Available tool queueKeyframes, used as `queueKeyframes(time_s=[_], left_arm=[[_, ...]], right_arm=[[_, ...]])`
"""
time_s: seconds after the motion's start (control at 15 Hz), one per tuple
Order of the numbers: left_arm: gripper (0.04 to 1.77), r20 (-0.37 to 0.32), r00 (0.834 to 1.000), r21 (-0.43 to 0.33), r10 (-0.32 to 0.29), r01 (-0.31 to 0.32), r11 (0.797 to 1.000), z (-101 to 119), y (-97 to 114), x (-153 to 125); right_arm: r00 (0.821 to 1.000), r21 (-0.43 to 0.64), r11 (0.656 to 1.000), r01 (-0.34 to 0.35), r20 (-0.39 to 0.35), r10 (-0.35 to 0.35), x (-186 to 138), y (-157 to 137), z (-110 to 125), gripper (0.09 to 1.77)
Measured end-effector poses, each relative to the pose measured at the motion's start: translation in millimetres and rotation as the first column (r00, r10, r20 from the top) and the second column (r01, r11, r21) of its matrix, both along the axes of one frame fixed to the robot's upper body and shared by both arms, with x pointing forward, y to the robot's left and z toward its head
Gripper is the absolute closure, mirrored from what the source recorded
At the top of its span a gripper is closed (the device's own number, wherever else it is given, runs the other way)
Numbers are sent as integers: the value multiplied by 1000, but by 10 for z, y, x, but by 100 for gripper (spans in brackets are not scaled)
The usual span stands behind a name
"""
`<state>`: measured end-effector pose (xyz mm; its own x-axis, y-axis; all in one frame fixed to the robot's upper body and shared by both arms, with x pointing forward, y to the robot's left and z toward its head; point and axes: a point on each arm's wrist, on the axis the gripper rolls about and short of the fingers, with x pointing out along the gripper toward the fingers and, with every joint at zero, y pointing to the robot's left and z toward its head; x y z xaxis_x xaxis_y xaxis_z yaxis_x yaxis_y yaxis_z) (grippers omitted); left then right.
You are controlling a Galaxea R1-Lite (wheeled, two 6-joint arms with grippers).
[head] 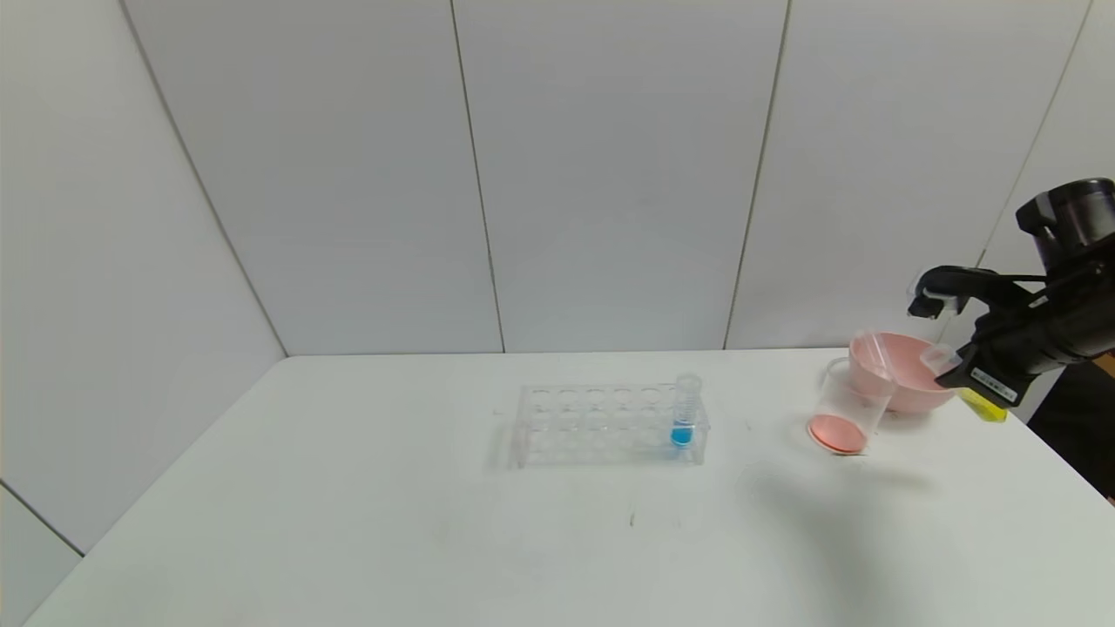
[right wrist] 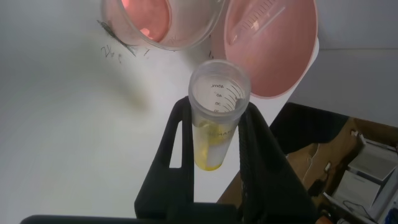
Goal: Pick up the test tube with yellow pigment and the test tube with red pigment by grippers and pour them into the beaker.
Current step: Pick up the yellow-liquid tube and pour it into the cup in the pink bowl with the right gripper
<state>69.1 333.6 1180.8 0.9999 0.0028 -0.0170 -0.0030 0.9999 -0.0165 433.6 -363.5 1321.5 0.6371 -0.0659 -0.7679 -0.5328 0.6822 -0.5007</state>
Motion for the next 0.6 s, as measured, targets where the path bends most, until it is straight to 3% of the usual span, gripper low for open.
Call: queueKeyframes(time_s=[0.2,0.4,0.6], left_arm=[[9,0,1000,0,0,0,1000,0,0,0],[9,0,1000,0,0,0,1000,0,0,0],[9,0,1000,0,0,0,1000,0,0,0]], right_arm=[[999,-13,999,-39,3,39,125,95,62,138],[998,-103,993,-63,-7,62,230,156,44,138],[994,-117,989,-94,-73,86,249,235,27,138]])
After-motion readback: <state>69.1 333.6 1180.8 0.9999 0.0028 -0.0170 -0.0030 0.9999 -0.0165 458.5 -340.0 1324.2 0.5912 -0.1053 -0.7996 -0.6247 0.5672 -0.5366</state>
